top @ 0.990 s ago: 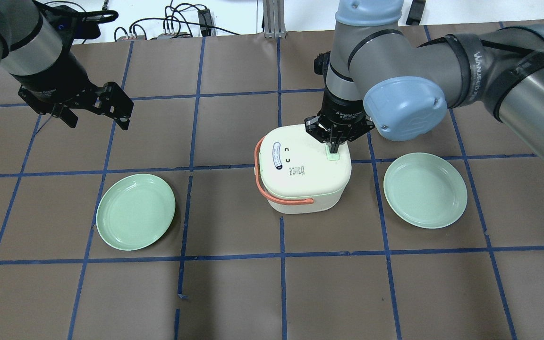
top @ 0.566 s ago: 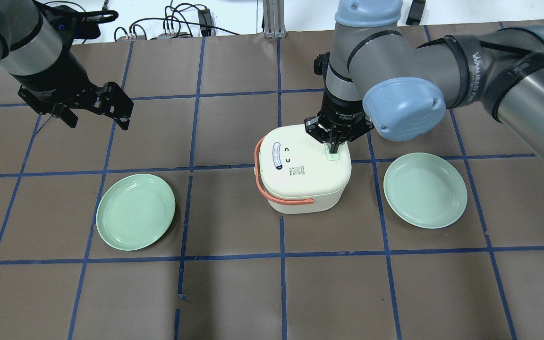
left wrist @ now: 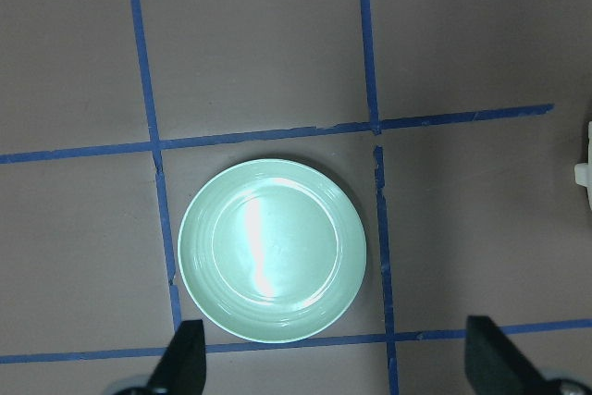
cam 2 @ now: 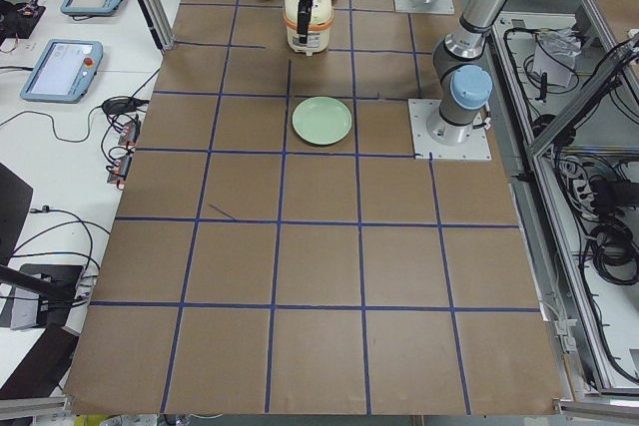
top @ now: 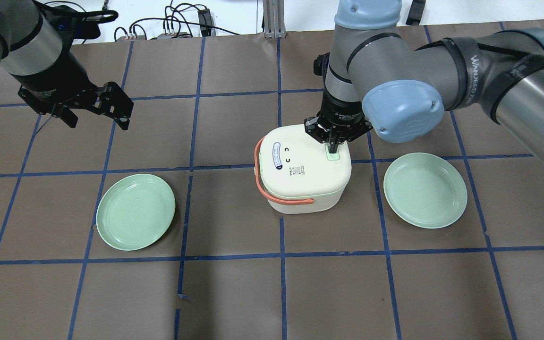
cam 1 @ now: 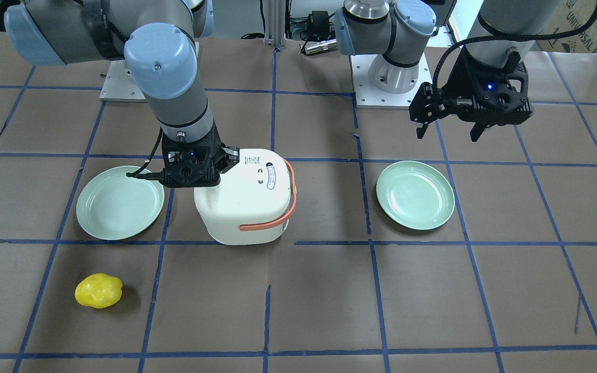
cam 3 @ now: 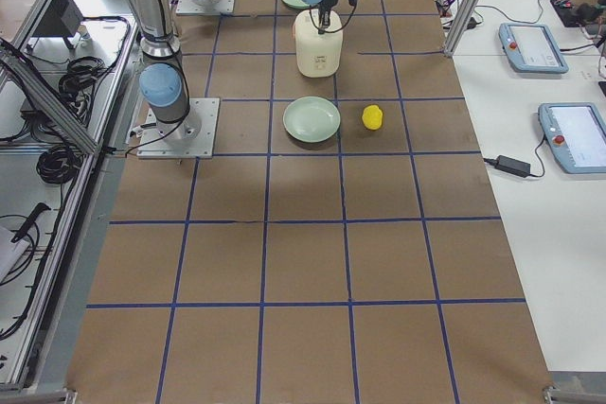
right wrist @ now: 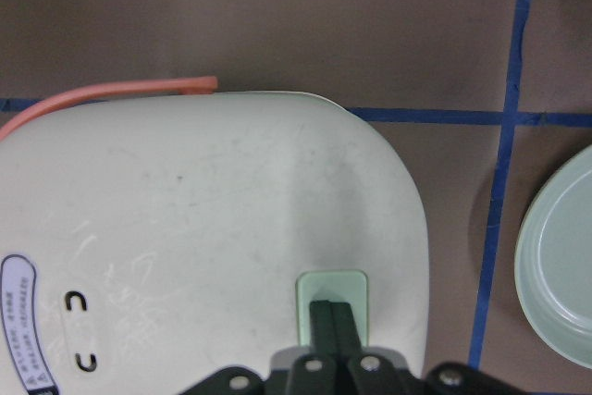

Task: Press rice cooker button
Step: 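Lift the right gripper away as the cooker lid springs open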

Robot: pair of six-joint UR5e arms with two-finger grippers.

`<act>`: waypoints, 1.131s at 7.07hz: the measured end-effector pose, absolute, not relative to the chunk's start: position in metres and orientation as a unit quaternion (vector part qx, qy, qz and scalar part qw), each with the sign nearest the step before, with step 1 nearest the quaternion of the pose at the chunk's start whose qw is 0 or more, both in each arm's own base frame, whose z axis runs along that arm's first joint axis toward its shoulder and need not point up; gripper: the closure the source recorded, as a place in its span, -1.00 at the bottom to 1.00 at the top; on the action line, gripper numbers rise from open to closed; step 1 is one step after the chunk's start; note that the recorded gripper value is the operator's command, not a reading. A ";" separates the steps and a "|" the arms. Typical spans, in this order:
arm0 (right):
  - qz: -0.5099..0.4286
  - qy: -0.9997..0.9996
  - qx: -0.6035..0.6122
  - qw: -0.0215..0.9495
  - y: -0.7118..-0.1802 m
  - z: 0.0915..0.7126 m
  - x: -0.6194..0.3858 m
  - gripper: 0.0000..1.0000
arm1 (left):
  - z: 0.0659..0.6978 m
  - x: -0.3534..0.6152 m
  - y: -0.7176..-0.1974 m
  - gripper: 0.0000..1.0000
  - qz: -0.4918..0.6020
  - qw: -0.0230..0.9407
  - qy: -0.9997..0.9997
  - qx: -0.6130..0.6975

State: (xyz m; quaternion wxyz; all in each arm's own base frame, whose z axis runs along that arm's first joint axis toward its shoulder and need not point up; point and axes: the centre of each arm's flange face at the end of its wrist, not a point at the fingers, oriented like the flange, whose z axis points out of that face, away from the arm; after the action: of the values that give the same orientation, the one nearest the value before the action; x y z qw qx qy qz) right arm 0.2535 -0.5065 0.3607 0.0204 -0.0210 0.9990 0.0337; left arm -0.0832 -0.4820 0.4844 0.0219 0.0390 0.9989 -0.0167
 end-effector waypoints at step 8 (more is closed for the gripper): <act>0.035 0.999 -0.019 0.020 -0.505 0.356 0.253 0.85 | 0.484 -0.083 -0.482 -1.00 -0.017 0.022 0.999 0.039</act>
State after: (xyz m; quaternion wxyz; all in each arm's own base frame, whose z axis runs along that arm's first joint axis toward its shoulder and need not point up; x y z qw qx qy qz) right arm 0.2530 -0.5046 0.3555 0.0197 -0.0187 0.9990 0.0354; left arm -0.0832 -0.4820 0.4844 0.0219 0.0390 0.9989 -0.0167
